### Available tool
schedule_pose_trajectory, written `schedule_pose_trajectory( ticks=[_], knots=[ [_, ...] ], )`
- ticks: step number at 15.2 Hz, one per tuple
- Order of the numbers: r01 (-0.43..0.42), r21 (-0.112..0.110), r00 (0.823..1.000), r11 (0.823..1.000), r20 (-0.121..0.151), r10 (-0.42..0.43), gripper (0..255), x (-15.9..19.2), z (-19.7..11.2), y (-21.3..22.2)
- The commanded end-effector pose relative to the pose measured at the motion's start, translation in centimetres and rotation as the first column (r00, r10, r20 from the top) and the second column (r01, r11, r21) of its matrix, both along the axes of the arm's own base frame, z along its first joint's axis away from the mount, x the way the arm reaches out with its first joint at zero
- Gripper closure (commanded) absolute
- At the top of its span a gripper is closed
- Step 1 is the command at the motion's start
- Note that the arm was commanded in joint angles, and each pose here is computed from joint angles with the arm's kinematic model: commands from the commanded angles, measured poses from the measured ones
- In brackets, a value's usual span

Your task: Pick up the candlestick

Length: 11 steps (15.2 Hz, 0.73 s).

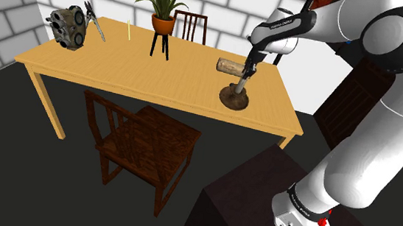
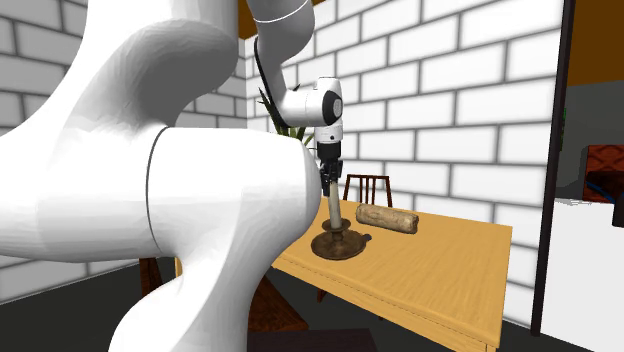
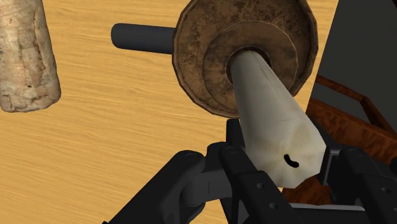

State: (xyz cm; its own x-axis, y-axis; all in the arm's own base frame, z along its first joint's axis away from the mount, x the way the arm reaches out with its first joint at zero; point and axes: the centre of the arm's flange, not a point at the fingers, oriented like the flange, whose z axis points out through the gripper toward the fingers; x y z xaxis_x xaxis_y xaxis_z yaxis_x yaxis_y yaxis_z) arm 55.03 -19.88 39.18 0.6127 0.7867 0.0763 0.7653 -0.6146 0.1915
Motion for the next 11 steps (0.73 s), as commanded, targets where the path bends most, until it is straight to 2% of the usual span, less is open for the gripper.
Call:
schedule_pose_trajectory(
  ticks=[1,11],
  knots=[
    [0.000,0.000,1.000,1.000,0.001,0.000,255,0.0,1.0,0.0],
    [0.000,0.000,1.000,1.000,0.001,0.000,255,0.0,6.3,0.0]
  ],
)
